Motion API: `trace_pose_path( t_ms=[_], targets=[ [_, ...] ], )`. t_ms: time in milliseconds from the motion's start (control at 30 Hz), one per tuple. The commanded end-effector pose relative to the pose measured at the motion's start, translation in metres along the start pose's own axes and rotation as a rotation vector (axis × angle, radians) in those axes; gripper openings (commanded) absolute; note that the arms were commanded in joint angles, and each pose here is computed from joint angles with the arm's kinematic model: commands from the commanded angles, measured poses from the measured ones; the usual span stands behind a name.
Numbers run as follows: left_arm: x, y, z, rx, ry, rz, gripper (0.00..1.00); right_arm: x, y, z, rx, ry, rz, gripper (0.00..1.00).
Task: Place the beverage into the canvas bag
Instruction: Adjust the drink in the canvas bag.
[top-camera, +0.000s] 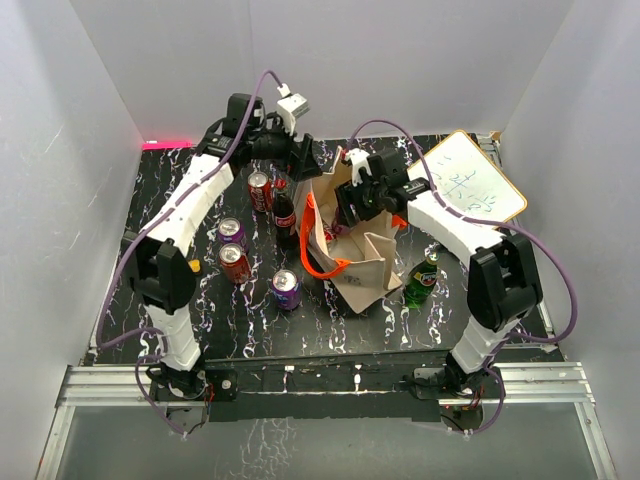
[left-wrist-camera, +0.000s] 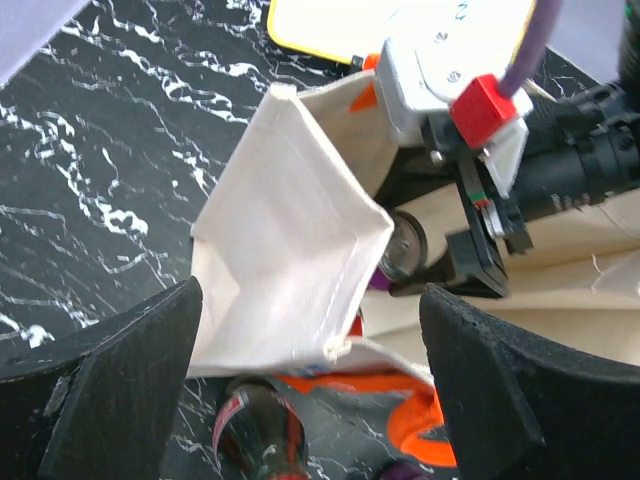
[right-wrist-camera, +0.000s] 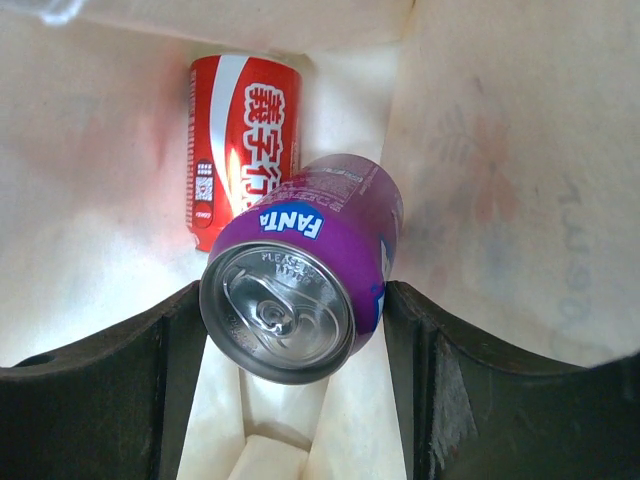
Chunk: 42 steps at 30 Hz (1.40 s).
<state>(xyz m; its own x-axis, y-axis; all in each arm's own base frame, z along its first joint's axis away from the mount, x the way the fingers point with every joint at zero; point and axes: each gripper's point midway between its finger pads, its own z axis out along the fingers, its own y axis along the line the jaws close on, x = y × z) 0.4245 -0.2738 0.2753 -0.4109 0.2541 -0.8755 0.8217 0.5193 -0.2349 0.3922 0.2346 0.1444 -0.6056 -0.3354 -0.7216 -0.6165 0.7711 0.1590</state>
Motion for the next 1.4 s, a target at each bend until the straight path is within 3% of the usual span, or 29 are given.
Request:
trace_pose_path(
  t_ms=[0, 233, 333, 433, 533, 667, 900, 1133, 1367],
  targets=[
    [-0.012, -0.006, 0.006, 0.011, 0.032, 0.099, 0.87, -0.049, 0.015, -0.04, -0.018, -0.178, -0.058, 0.08],
    [0.01, -0.023, 0.028, 0.092, 0.119, 0.058, 0.79, -0.038, 0.015, -0.045, -0.003, -0.181, -0.04, 0.08],
    [0.015, -0.018, 0.039, 0.063, 0.123, 0.056, 0.7, -0.036, 0.005, -0.047, 0.05, -0.188, -0.026, 0.08],
    [0.011, -0.013, 0.05, 0.061, 0.094, 0.042, 0.5, -0.039, -0.011, -0.053, 0.151, -0.2, -0.023, 0.08],
    [0.001, -0.022, 0.06, 0.129, 0.055, 0.011, 0.2, -0.047, -0.025, -0.066, 0.236, -0.224, -0.036, 0.08],
    [-0.011, -0.038, 0.067, 0.201, 0.013, -0.029, 0.0, -0.054, -0.042, -0.084, 0.336, -0.246, -0.044, 0.08],
    [-0.039, -0.044, 0.065, 0.195, -0.09, -0.134, 0.0, -0.059, -0.06, -0.105, 0.391, -0.273, -0.024, 0.08],
    [-0.034, -0.032, 0.057, 0.085, -0.085, -0.138, 0.0, -0.041, -0.019, -0.082, 0.114, -0.243, -0.028, 0.08],
    [-0.02, -0.049, 0.044, 0.198, -0.089, -0.087, 0.0, -0.032, 0.006, -0.058, -0.05, -0.209, -0.008, 0.08]
  ],
)
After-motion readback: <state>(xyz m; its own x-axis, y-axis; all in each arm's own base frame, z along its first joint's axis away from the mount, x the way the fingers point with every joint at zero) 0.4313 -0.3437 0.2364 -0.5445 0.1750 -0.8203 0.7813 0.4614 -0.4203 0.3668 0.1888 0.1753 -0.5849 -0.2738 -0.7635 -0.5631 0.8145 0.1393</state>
